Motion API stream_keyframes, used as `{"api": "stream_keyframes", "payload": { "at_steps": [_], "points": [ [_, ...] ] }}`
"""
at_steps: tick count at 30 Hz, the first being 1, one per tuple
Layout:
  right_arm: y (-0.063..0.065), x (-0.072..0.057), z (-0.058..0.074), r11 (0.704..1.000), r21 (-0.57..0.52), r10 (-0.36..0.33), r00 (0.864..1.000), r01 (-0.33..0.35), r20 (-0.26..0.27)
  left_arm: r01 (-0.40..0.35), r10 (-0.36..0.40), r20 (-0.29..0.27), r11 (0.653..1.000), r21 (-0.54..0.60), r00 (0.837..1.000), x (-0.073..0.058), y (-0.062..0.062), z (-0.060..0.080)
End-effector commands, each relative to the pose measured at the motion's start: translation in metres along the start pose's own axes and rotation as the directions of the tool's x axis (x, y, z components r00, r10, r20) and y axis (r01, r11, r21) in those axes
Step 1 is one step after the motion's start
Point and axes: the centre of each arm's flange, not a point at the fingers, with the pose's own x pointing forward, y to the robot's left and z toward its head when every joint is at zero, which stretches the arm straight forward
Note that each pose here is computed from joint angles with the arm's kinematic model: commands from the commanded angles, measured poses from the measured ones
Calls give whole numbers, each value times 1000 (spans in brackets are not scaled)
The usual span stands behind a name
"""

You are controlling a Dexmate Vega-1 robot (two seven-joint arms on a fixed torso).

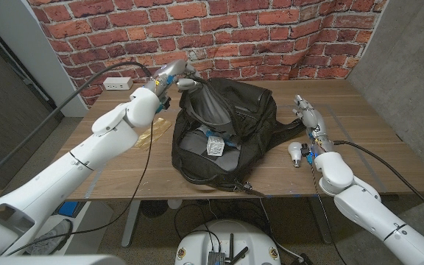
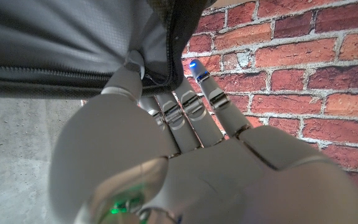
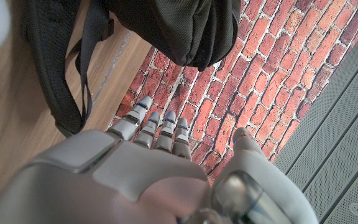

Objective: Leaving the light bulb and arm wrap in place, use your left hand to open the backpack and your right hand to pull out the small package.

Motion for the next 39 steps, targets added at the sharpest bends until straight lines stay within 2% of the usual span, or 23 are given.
{"api": "stream_keyframes", "payload": {
  "at_steps": [1,12,21,32,39],
  "points": [
    [6,-25,7,999,-50,-14,1000,14,11,50,-52,-22,995,-90,998,17,2,9],
    [14,-46,12,996,-83,-38,999,41,30,87,-96,-46,983,-162,994,32,2,14],
    [23,-58,16,994,-102,-38,999,42,35,109,-127,-76,972,-207,989,39,2,15],
    [36,-75,21,986,-157,-51,998,58,48,139,-166,-85,956,-258,982,53,3,12],
    [41,-83,24,984,-167,-57,997,66,53,144,-168,-79,958,-249,983,62,7,13]
  ]
}}
